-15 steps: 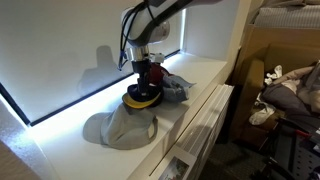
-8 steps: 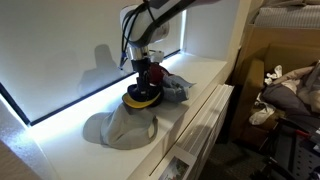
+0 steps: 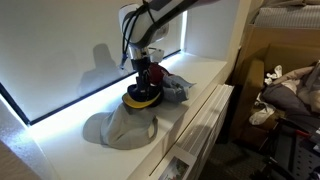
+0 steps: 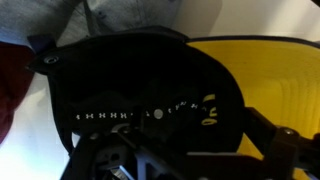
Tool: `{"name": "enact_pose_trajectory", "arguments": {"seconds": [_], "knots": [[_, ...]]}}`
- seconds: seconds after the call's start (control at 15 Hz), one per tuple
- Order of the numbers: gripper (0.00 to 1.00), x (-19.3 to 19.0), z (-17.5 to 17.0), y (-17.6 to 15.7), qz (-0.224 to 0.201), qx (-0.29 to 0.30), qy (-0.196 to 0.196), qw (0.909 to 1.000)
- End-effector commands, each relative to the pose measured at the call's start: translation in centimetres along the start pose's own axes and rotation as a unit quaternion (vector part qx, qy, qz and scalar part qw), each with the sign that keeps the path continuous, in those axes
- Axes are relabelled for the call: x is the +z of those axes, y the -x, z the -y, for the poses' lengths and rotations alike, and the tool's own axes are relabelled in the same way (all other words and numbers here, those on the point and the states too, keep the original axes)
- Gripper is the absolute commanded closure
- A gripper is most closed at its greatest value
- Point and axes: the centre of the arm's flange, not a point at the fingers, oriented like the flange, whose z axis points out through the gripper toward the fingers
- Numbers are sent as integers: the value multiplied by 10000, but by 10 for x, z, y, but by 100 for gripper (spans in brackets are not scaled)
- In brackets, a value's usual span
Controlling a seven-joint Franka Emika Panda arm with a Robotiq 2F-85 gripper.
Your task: Move the black and beige caps to the right
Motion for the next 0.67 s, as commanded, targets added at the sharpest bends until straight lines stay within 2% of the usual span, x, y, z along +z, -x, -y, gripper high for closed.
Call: {"name": "enact_pose_trajectory", "arguments": {"seconds": [0.0,0.07,0.27,0.33,0.47,0.53,0.6], "knots": [[0,15,-11,-5,-18,163,10,9999],[0,26,-14,7,13,223,-25,9997],[0,47,-24,13,140,362,-107,9992],[0,35,-16,9,174,229,-69,9996],[0,42,-18,10,213,245,-91,9994],[25,41,-17,9,202,237,-84,9995],[28,41,-15,9,162,219,-129,9995]]}}
